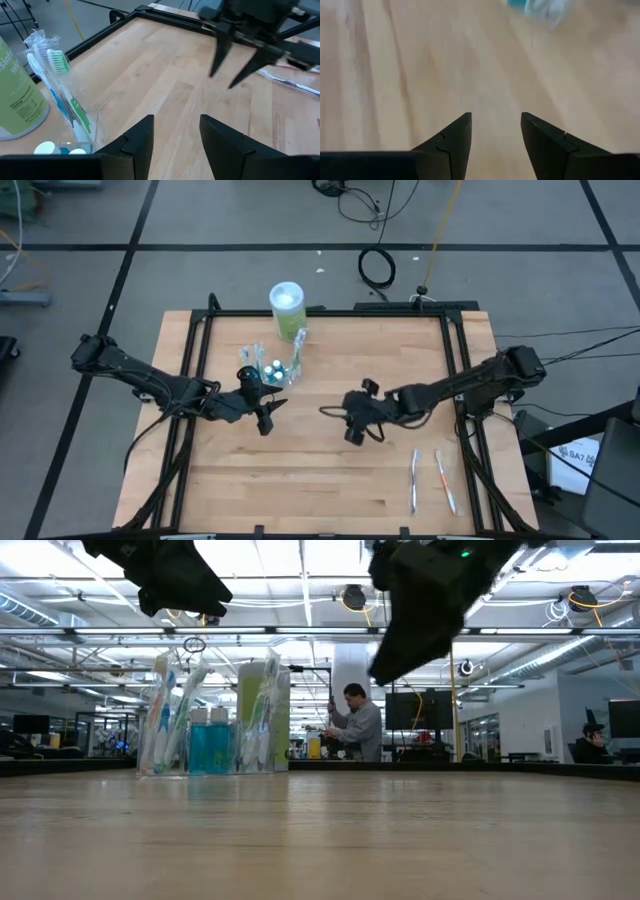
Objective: Pick & Place toothbrushing station
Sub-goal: Put the purple toothbrush into the transparent organizer
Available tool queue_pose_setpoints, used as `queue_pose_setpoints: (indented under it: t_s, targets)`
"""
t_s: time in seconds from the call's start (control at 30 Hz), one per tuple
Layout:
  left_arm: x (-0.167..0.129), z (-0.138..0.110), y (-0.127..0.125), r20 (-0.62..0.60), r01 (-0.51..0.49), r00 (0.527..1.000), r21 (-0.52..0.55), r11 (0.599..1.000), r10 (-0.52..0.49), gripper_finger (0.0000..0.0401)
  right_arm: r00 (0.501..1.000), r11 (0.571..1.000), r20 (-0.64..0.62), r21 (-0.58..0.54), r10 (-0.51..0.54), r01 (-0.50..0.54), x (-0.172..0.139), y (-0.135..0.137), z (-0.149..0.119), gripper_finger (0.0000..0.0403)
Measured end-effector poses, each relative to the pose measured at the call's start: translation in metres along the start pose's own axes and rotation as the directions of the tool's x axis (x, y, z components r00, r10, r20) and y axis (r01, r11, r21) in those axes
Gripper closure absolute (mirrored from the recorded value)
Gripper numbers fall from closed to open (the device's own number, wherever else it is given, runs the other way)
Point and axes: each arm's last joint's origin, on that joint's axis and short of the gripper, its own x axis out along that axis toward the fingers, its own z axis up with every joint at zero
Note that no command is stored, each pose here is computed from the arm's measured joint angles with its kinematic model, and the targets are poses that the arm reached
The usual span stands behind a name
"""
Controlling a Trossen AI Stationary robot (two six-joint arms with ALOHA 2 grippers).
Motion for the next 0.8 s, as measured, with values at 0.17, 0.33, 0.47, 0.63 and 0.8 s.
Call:
queue_pose_setpoints:
  t_s: [0.17, 0.33, 0.47, 0.63, 0.8]
  targets:
    - [0.000, 0.000, 0.000, 0.002, 0.000, 1.000, -0.001, 1.000, 0.000, 0.0235, 0.997, 0.998, -0.073, 0.055, 0.020, -0.016, -0.012, 0.019, -0.019, 0.0236]
    - [0.000, 0.001, 0.000, 0.007, 0.001, 1.000, 0.004, 1.000, -0.001, 0.0235, 0.977, 0.985, -0.174, 0.139, 0.126, -0.102, -0.021, 0.035, -0.034, 0.0236]
    - [0.002, 0.002, 0.002, 0.010, -0.011, 1.000, -0.010, 1.000, 0.011, 0.0235, 0.948, 0.962, -0.236, 0.220, 0.215, -0.163, -0.028, 0.049, -0.044, 0.0236]
    - [0.006, 0.005, 0.008, 0.019, -0.037, 0.999, -0.032, 0.999, 0.037, 0.0235, 0.910, 0.934, -0.312, 0.312, 0.275, -0.175, -0.039, 0.064, -0.059, 0.0236]
    - [0.012, 0.015, 0.017, 0.070, -0.063, 0.995, -0.091, 0.994, 0.070, 0.0235, 0.891, 0.898, -0.387, 0.437, 0.238, -0.050, -0.051, 0.072, -0.079, 0.0236]
